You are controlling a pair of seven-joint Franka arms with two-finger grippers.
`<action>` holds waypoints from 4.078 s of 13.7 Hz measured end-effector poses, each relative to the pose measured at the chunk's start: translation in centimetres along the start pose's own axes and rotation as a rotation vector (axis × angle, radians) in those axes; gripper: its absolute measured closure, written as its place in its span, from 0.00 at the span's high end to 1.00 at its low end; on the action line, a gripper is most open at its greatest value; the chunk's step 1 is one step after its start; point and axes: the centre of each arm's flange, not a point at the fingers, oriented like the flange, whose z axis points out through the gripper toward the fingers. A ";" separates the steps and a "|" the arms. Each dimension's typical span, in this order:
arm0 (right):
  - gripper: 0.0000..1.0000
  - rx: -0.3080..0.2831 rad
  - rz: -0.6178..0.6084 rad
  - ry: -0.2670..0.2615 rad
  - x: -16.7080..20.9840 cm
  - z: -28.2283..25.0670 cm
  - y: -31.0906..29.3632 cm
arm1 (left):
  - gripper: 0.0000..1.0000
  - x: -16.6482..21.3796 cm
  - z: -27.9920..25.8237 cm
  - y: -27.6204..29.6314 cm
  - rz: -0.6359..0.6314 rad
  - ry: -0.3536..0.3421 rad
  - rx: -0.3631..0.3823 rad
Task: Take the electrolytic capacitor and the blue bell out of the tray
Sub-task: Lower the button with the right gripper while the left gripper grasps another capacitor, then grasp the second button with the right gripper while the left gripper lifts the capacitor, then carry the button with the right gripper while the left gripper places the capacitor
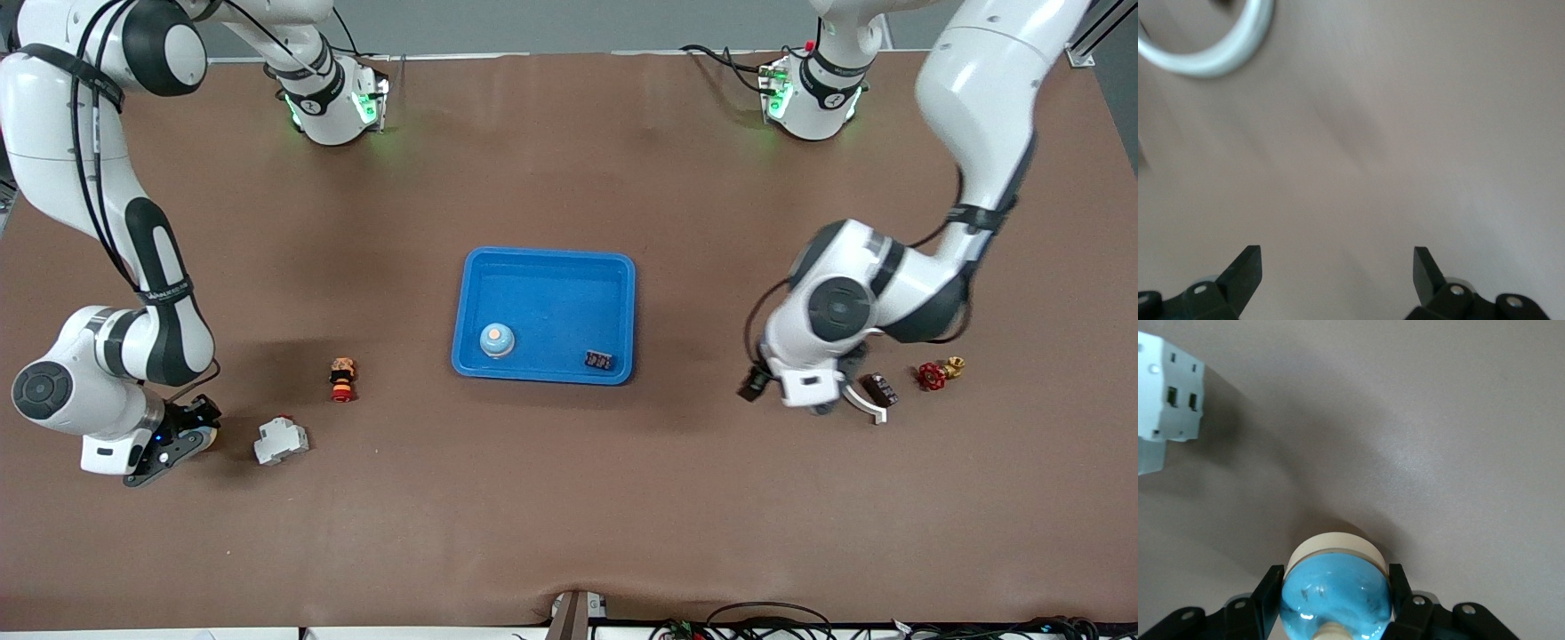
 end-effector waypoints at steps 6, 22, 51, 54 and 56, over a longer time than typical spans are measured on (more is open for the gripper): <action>0.68 -0.012 0.000 0.011 0.3 0.4 0.3 | 1.00 -11.0 2.9 3.9 -0.028 -0.051 -0.173; 1.00 0.162 0.539 -0.153 9.9 -18.8 -14.1 | 0.83 -20.4 8.8 5.8 -0.271 -0.021 -0.175; 1.00 0.126 0.786 -0.099 22.0 -11.0 -48.5 | 0.34 -7.2 -6.4 3.3 -0.111 0.117 -0.014; 1.00 0.118 0.785 -0.124 21.4 -9.8 -48.7 | 0.34 -1.0 -4.0 0.6 -0.040 0.094 0.073; 1.00 0.114 0.784 -0.134 21.1 -9.1 -48.8 | 0.34 2.9 -1.7 -1.3 -0.009 0.075 0.125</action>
